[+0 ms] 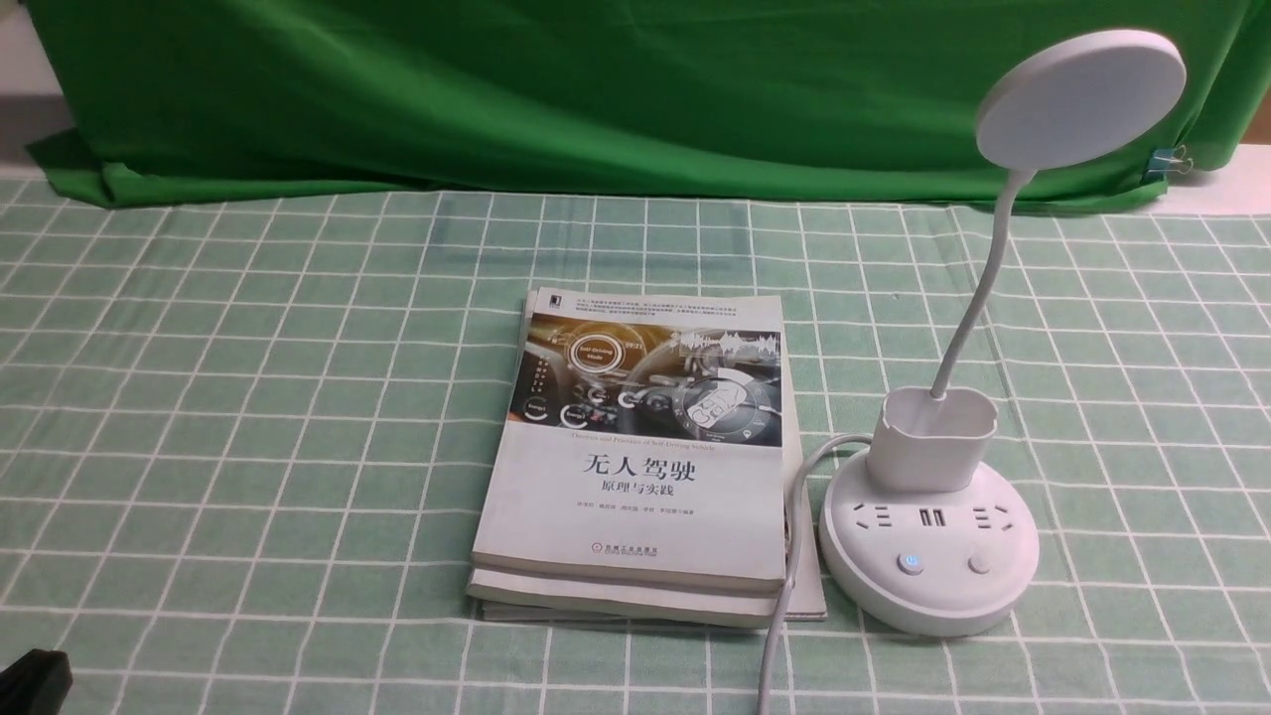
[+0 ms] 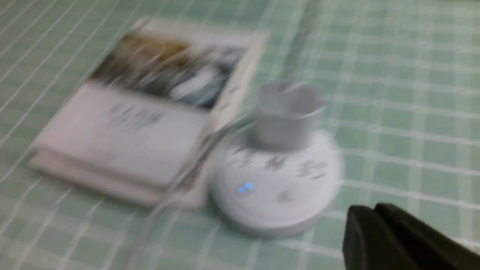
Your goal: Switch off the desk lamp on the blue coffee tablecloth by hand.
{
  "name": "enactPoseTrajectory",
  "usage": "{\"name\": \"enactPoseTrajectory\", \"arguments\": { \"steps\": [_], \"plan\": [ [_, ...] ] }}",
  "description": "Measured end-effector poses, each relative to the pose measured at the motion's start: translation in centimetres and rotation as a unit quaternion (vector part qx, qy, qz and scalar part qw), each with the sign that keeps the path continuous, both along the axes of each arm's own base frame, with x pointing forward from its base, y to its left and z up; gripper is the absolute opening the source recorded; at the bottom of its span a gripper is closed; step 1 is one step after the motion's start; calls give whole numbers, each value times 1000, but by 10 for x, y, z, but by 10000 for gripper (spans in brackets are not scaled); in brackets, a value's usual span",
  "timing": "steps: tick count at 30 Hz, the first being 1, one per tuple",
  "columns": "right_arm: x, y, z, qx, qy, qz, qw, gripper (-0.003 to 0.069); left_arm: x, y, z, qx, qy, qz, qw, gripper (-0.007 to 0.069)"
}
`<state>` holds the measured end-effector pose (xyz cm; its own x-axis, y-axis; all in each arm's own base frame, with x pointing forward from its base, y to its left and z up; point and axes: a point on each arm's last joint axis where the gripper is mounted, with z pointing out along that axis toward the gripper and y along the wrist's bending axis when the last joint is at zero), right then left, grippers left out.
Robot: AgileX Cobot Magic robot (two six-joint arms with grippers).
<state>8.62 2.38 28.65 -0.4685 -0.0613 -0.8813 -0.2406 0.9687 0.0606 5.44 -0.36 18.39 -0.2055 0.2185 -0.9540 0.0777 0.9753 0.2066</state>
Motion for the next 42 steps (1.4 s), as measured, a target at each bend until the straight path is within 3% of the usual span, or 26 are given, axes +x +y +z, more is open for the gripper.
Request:
{"name": "enactPoseTrajectory", "arguments": {
  "steps": [6,12,42],
  "plan": [
    [-21,-16,-65,-13,-99,-72,992,30,0,0,0,0,0,0,1000,0],
    [-30,-19,-102,-33,-132,-76,988,30,0,0,0,0,0,0,1000,0],
    [-31,-20,-99,-32,-159,-78,984,94,0,0,0,0,0,0,1000,0]
  ]
}}
